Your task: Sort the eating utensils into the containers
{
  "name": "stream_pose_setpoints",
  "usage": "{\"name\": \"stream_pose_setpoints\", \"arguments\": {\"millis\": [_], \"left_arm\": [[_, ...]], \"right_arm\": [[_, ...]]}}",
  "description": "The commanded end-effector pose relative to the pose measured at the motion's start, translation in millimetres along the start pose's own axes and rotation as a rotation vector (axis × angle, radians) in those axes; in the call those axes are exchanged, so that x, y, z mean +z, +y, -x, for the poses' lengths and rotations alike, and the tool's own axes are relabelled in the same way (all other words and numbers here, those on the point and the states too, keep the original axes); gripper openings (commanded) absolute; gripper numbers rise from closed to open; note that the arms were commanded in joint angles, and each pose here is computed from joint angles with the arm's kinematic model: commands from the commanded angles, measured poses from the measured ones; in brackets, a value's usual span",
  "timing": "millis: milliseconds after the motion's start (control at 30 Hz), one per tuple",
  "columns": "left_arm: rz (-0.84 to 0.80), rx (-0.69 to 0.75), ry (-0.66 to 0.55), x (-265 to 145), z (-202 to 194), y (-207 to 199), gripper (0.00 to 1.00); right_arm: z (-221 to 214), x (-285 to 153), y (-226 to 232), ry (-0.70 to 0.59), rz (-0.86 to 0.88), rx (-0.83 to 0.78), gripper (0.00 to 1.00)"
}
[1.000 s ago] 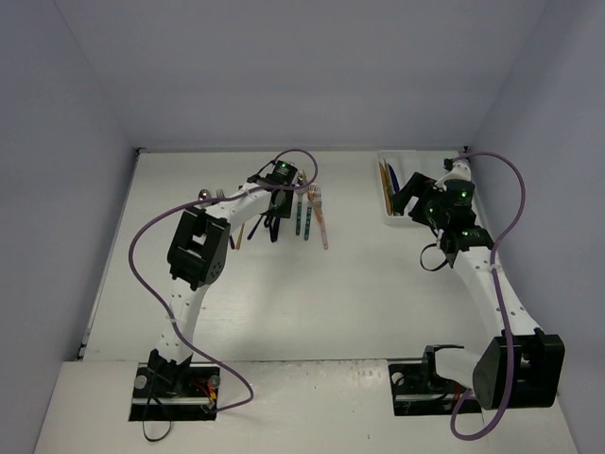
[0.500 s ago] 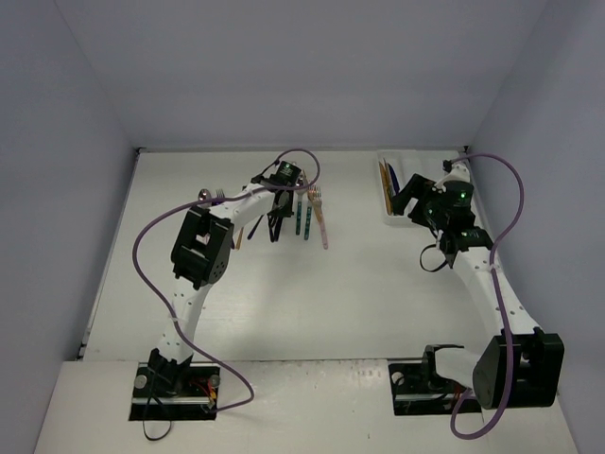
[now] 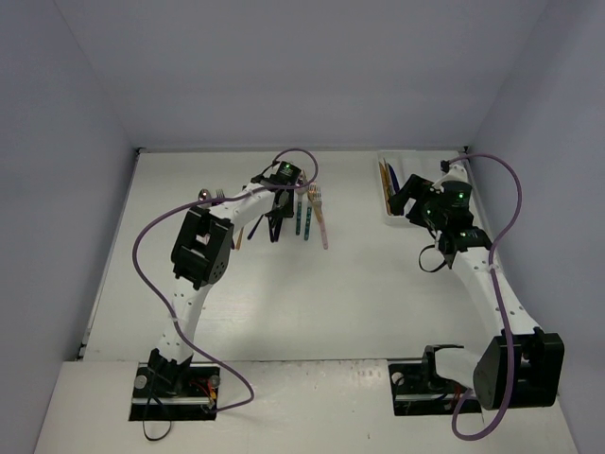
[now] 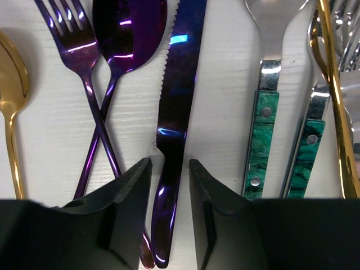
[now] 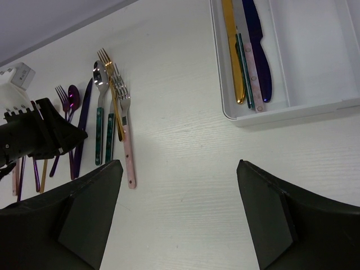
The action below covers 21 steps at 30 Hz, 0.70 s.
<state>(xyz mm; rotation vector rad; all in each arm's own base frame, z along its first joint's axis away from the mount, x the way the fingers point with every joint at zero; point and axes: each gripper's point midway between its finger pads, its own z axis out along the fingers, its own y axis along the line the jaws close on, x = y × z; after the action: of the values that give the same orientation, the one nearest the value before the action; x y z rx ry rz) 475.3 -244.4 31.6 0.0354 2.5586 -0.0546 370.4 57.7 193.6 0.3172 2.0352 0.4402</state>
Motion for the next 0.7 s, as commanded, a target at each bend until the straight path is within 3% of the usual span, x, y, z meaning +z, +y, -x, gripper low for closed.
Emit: {"name": "stream_pose_setpoints", "arguments": {"millis": [0,333,567,667], "left_arm": [[-0.018,0.052,0.093,-0.2,-20.4,-3.7,0.27],[-0.079,0.103,0.105,7.1,-17.1,-12.1,0.01],[-0.114,0.08,0.077,-9.8,-7.5,-15.2,0.0],[-0.144,0.028,0.006,-35.6,9.9,-18.1,0.0]], "right_arm": [[15.8,-3.0,14.0,-0.06,0.048,-0.007,0.8],[13.8,-6.1,20.0,-0.057,0.069,-0.018,0.81],[-14.7,-3.1,57.7,0.034,0.192,-0.068,0.81],[-36.7,-2.2,83.5,0.08,0.248,-0.104,0.84]]}}
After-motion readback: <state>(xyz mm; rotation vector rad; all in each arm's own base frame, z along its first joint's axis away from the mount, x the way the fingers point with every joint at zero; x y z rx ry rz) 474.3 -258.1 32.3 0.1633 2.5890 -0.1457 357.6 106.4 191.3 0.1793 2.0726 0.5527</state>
